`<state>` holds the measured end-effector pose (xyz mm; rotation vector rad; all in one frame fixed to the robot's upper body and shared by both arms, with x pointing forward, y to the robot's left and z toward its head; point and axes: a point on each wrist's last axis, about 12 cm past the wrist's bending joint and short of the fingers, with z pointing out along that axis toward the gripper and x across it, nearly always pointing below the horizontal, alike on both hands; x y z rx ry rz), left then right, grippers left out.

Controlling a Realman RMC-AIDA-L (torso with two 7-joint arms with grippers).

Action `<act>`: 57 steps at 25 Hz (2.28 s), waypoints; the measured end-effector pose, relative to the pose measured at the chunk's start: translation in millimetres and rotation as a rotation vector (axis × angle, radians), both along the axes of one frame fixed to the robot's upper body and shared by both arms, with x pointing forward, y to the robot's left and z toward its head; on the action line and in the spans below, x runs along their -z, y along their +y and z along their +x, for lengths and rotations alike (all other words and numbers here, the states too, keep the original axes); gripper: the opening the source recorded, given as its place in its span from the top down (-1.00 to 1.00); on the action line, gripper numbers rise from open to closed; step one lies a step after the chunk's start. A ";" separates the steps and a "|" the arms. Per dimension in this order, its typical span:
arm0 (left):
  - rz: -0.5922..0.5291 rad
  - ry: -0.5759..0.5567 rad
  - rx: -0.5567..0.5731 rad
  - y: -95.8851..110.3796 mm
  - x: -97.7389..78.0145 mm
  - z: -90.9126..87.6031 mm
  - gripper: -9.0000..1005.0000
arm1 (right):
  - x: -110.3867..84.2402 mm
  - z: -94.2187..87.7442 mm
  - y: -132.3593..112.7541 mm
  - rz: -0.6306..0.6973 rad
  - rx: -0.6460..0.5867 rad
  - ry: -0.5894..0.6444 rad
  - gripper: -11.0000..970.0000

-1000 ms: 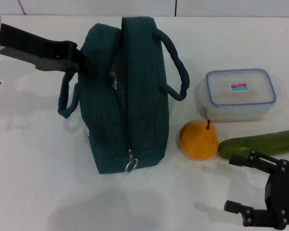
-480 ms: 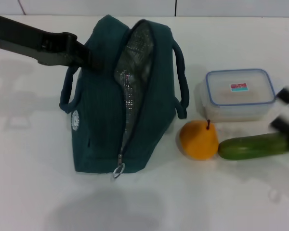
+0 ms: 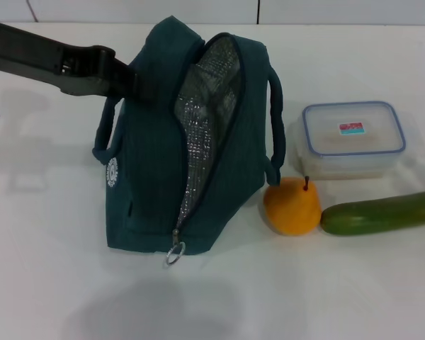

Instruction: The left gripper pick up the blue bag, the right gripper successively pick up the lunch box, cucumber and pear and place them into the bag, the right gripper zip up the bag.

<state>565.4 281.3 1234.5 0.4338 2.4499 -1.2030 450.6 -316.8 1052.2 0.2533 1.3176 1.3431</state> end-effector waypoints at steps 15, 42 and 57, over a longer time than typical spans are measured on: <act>0.008 -0.024 0.006 0.1 -3.9 2.8 0.90 | 37.6 35.1 1.4 0.166 0.082 0.490 -0.74; 0.010 -0.038 0.020 -4.0 -6.4 8.6 0.90 | 27.7 94.0 40.8 0.054 -0.011 0.571 -0.74; 0.015 -0.048 0.021 -3.3 -6.6 9.2 0.90 | 24.7 97.2 42.4 0.035 -0.023 0.554 -0.60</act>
